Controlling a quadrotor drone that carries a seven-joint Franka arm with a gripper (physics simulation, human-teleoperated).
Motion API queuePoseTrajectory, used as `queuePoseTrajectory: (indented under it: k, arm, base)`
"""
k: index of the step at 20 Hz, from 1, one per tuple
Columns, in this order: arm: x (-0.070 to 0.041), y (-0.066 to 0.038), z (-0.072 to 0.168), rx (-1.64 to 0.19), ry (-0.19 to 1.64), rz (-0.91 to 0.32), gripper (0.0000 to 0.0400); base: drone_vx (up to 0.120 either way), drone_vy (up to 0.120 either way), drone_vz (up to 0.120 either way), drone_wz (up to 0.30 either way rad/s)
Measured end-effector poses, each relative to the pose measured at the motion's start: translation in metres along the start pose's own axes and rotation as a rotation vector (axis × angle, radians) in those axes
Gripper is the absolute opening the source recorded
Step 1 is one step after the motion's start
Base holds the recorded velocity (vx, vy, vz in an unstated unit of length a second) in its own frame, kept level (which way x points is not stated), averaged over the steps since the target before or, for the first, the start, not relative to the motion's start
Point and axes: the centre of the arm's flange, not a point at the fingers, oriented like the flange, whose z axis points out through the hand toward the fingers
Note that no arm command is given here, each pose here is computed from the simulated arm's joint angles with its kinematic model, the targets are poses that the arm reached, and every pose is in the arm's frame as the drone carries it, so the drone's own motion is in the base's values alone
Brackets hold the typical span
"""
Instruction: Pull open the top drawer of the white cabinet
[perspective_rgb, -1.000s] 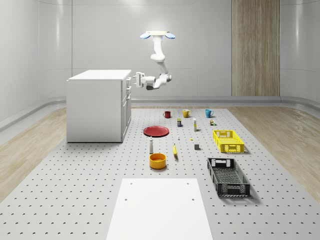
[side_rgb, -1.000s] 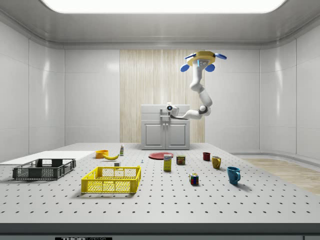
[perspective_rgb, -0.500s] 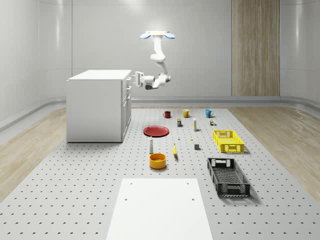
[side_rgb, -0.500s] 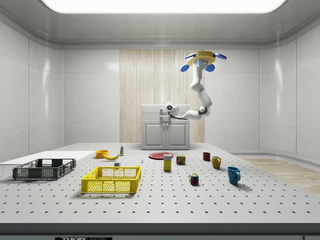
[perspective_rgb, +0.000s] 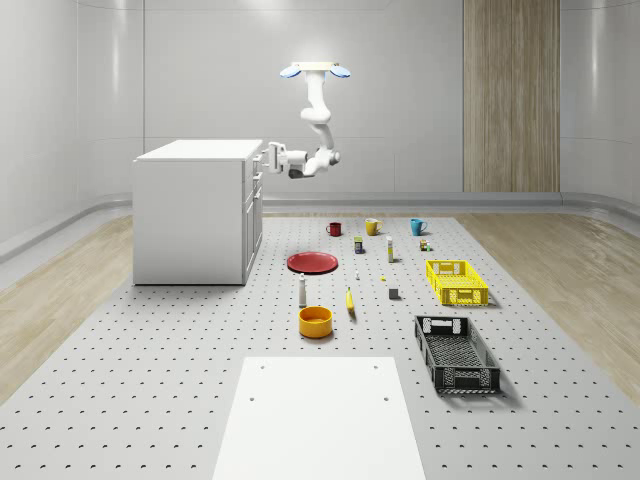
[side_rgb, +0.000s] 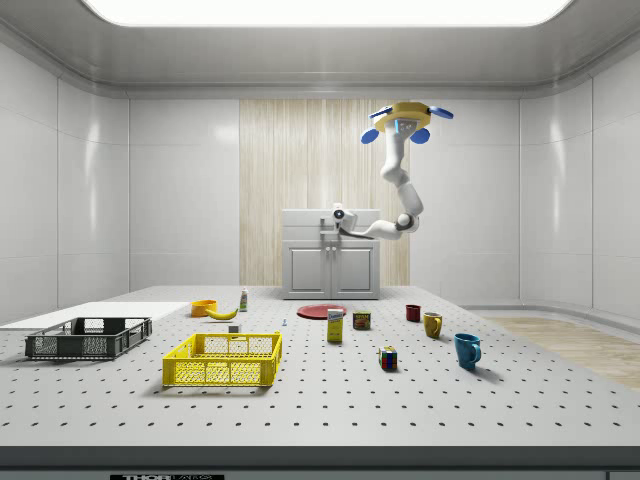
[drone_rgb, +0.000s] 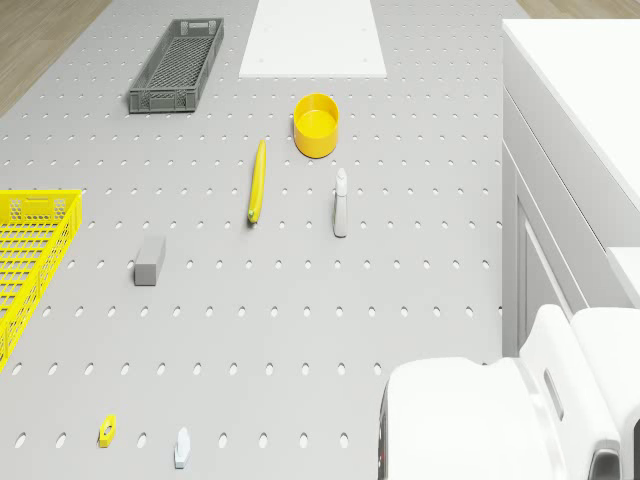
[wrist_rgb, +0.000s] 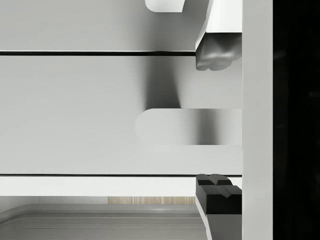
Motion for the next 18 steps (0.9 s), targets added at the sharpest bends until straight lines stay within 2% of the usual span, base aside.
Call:
queuePoseTrajectory:
  k: [8,18]
  arm:
    - [0.013,-0.012,0.003,0.000,0.000,0.000,0.0305]
    - [0.017,-0.016,0.016,0.000,0.000,0.000,0.0305]
  base:
    - [0.000,0.000,0.000,0.000]
    - [0.000,0.000,0.000,0.000]
